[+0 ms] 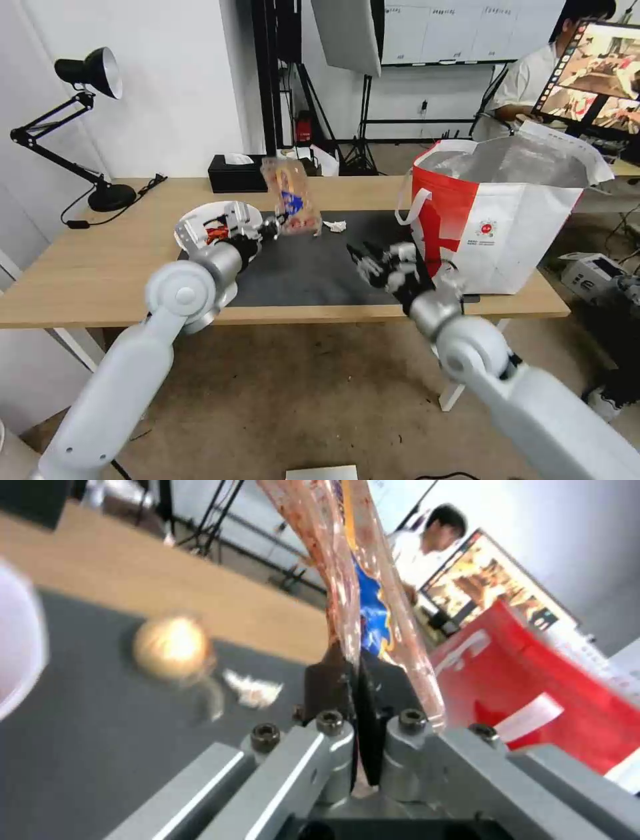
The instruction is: Pick up the trash from the table and place it into the takeout bag.
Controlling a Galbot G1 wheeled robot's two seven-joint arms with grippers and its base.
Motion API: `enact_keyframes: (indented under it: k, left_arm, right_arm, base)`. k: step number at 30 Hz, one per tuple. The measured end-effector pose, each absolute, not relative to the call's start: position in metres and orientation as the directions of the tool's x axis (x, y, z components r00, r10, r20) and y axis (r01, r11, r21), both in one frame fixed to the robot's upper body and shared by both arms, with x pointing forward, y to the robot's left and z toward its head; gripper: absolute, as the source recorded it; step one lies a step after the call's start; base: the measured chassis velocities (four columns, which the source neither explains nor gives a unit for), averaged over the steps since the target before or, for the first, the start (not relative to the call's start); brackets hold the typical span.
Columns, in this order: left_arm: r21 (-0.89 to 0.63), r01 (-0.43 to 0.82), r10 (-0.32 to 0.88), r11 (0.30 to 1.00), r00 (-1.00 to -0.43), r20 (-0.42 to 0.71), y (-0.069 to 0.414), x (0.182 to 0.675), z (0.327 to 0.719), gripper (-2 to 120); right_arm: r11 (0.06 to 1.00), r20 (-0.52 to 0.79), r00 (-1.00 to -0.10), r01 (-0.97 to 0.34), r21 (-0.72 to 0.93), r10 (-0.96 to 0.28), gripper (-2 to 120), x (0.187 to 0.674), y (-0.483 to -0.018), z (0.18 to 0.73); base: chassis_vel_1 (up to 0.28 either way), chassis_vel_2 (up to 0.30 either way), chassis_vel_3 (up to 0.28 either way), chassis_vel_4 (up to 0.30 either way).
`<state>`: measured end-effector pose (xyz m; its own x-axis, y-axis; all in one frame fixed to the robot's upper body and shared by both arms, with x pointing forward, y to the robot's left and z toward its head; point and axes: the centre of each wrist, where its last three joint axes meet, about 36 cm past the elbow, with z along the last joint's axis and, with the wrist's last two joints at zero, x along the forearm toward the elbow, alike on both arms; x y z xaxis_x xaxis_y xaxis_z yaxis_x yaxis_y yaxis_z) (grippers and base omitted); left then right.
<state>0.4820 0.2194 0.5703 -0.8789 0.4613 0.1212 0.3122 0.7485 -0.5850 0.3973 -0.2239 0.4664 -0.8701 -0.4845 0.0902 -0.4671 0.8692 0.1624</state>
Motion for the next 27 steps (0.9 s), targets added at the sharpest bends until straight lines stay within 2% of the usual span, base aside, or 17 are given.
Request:
enact_keyframes:
  k: [1,2,4,5,7,8,11,20,22,27]
  left_arm:
    - [-0.584,0.319,0.463,0.747,-0.879,0.112,0.218,0.483,0.572,0]
    - [-0.584,0.319,0.463,0.747,-0.879,0.112,0.218,0.483,0.572,0]
    - [-0.538,0.396,0.481,0.744,-0.877,0.020,0.206,0.495,0.584,0]
    - [-0.538,0.396,0.481,0.744,-0.877,0.020,0.206,0.495,0.584,0]
    - [-0.499,0.439,0.493,0.747,-0.870,-0.028,0.193,0.506,0.588,0]
    - [-0.499,0.439,0.493,0.747,-0.870,-0.028,0.193,0.506,0.588,0]
    - [-0.414,0.526,0.533,0.743,-0.839,-0.110,0.161,0.530,0.596,0]
    - [-0.288,0.620,0.594,0.730,-0.784,-0.182,0.092,0.567,0.621,0]
    - [-0.244,0.639,0.610,0.729,-0.769,-0.190,0.053,0.583,0.627,0]
    - [-0.162,0.660,0.630,0.734,-0.750,-0.202,0.007,0.595,0.634,0]
  right_arm:
    - [0.870,0.092,-0.871,-0.465,0.162,-0.483,65,0.392,-0.225,0.466]
    - [0.870,0.092,-0.871,-0.465,0.162,-0.483,65,0.392,-0.225,0.466]
    - [0.877,0.081,-0.879,-0.456,0.148,-0.471,78,0.368,-0.234,0.473]
    - [0.877,0.081,-0.879,-0.456,0.148,-0.471,78,0.368,-0.234,0.473]
    - [0.883,0.085,-0.884,-0.447,0.142,-0.461,89,0.356,-0.237,0.474]
    - [0.883,0.085,-0.884,-0.447,0.142,-0.461,89,0.356,-0.237,0.474]
    - [0.896,0.094,-0.895,-0.424,0.129,-0.437,99,0.333,-0.239,0.472]
    - [0.902,0.130,-0.896,-0.407,0.144,-0.425,100,0.296,-0.233,0.451]
    - [0.904,0.144,-0.896,-0.399,0.155,-0.421,100,0.286,-0.229,0.440]
    - [0.902,0.151,-0.894,-0.398,0.164,-0.422,100,0.278,-0.224,0.434]
  base:
    - [0.000,0.000,0.000,0.000]
    - [0.000,0.000,0.000,0.000]
    - [0.000,0.000,0.000,0.000]
    - [0.000,0.000,0.000,0.000]
    - [0.000,0.000,0.000,0.000]
    - [0.000,0.000,0.000,0.000]
    - [0.000,0.000,0.000,0.000]
    - [0.000,0.000,0.000,0.000]
    - [0.000,0.000,0.000,0.000]
    - [0.000,0.000,0.000,0.000]
